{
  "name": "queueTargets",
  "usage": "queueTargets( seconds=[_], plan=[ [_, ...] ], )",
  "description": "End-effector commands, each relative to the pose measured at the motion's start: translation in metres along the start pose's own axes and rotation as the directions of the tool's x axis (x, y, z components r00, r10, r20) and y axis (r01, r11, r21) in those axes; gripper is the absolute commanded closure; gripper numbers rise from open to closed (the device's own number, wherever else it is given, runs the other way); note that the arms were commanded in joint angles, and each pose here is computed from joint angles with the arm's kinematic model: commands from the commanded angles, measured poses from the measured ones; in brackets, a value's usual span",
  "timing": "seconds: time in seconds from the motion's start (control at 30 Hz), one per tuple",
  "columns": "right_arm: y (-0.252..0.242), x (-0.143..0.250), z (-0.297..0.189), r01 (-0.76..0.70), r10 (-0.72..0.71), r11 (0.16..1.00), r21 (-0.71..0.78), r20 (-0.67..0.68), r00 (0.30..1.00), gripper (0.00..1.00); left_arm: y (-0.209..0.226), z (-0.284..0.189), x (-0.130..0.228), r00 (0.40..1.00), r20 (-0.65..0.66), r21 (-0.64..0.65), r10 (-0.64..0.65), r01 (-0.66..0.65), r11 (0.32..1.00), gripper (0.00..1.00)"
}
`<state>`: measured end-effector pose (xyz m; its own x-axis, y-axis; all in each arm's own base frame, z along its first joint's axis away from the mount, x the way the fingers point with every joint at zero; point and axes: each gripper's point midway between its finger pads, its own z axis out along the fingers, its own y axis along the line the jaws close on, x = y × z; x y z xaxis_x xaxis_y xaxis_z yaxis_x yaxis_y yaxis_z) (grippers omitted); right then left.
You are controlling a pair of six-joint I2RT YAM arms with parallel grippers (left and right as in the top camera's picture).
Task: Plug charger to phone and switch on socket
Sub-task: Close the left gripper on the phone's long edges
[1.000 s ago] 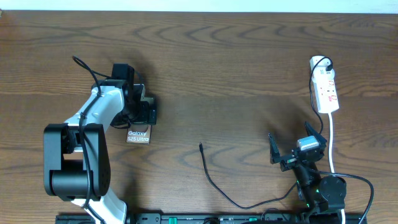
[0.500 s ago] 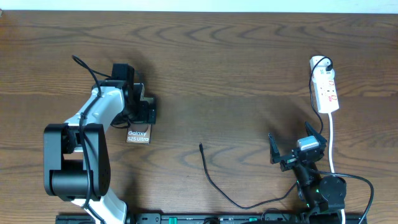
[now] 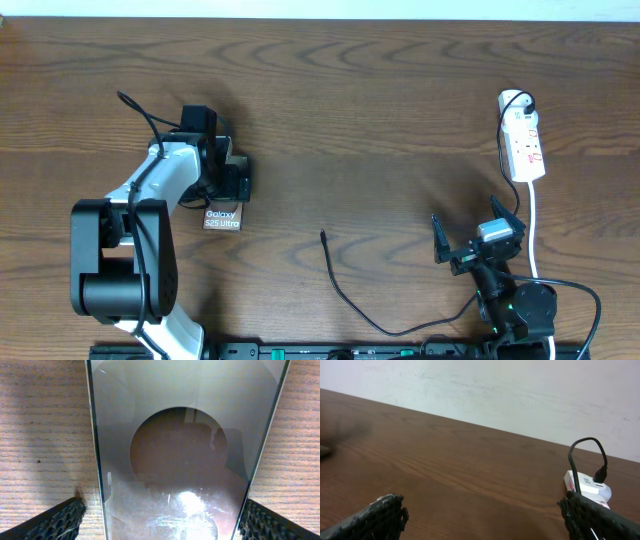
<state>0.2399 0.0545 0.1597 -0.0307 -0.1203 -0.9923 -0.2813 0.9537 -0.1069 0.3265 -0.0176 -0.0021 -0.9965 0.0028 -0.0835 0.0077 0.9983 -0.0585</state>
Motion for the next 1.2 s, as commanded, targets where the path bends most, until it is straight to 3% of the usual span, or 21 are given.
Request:
queueTargets(
  seconds=[0.0, 1.17],
  plan=[
    [-0.0014, 0.0005, -0.0003, -0.014, 0.014, 1.0, 0.007, -0.001, 1.0, 0.01, 0.0007, 0.0094, 0.0124, 0.999, -0.038, -0.001, 0.004, -0.004, 1.0, 0.02],
    [-0.0014, 0.0005, -0.0003, -0.014, 0.014, 1.0, 0.007, -0.001, 1.0, 0.01, -0.0076, 0.0147, 0.0188, 0.998, -0.048, 0.002, 0.044, -0.044, 0.999, 0.02]
  ],
)
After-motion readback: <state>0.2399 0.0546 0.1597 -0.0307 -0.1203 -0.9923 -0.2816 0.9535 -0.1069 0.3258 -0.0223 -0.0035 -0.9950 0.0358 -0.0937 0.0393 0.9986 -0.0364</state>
